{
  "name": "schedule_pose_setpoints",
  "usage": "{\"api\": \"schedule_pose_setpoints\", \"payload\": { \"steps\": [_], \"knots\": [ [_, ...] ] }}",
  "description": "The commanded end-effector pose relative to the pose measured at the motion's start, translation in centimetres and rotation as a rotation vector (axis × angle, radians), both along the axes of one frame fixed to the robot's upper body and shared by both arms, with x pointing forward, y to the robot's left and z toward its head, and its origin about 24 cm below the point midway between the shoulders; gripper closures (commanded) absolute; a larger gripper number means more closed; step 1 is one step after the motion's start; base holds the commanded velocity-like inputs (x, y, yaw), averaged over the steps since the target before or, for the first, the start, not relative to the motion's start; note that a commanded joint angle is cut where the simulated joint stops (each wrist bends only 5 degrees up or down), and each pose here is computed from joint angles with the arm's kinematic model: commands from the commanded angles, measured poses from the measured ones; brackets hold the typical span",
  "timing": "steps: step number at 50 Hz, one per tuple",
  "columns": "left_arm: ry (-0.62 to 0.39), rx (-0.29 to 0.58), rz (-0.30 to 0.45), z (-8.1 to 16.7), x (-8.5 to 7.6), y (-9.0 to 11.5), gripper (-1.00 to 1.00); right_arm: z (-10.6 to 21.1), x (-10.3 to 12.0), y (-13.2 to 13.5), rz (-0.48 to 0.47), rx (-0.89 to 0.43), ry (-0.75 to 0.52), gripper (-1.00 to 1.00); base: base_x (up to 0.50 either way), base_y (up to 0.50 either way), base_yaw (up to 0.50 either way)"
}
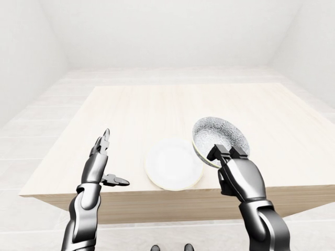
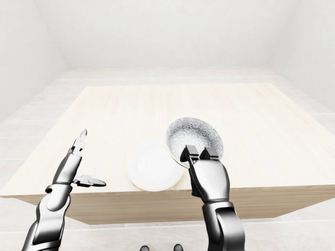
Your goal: Put the bowl on the plate.
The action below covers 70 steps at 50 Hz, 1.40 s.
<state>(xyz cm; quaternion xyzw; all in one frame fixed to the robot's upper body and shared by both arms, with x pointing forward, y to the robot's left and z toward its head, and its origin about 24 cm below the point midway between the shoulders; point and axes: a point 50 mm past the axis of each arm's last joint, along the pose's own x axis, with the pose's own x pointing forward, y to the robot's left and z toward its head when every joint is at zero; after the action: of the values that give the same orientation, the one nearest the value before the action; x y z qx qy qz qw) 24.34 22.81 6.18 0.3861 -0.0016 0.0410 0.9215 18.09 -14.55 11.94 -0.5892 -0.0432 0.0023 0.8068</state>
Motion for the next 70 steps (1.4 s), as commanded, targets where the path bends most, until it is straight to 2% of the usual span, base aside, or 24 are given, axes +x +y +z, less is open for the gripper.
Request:
{"api": "schedule_pose_setpoints", "payload": {
  "steps": [1,11,18,40,43,51,56,70],
  "knots": [
    [0.007,0.001,0.0,-0.2,0.2,-0.1,-1.0,0.6,-0.6,0.7,0.026,-0.005,-0.057,1.0,0.0,0.0,0.0],
    [0.008,0.005,-0.004,-0.3,0.3,-0.2,-1.0,0.4,-1.7,2.1,0.085,-0.013,-0.064,1.0,0.0,0.0,0.0],
    [0.004,0.007,-0.005,-0.2,0.2,-0.2,-1.0,0.3,-1.8,2.9,0.111,-0.015,-0.06,1.0,0.0,0.0,0.0],
    [0.001,0.007,-0.005,0.2,-0.1,0.1,-1.0,-0.1,1.3,6.0,0.216,-0.039,-0.066,1.0,0.0,0.0,0.0],
    [0.017,0.005,0.011,-0.4,-0.1,0.3,-1.0,-0.2,1.5,6.2,0.222,-0.038,-0.066,1.0,0.0,0.0,0.0],
    [-0.002,0.008,-0.007,0.3,-0.2,0.1,-1.0,-0.5,2.1,6.6,0.233,-0.034,-0.06,1.0,0.0,0.0,0.0],
    [0.021,0.006,0.017,-0.5,-0.2,0.4,-1.0,-0.9,2.1,6.7,0.234,-0.036,-0.053,1.0,0.0,0.0,0.0],
    [0.026,0.004,0.022,-0.7,-0.1,0.5,-1.0,-1.6,2.2,7.1,0.244,-0.036,-0.043,1.0,0.0,0.0,0.0]
  ]
}}
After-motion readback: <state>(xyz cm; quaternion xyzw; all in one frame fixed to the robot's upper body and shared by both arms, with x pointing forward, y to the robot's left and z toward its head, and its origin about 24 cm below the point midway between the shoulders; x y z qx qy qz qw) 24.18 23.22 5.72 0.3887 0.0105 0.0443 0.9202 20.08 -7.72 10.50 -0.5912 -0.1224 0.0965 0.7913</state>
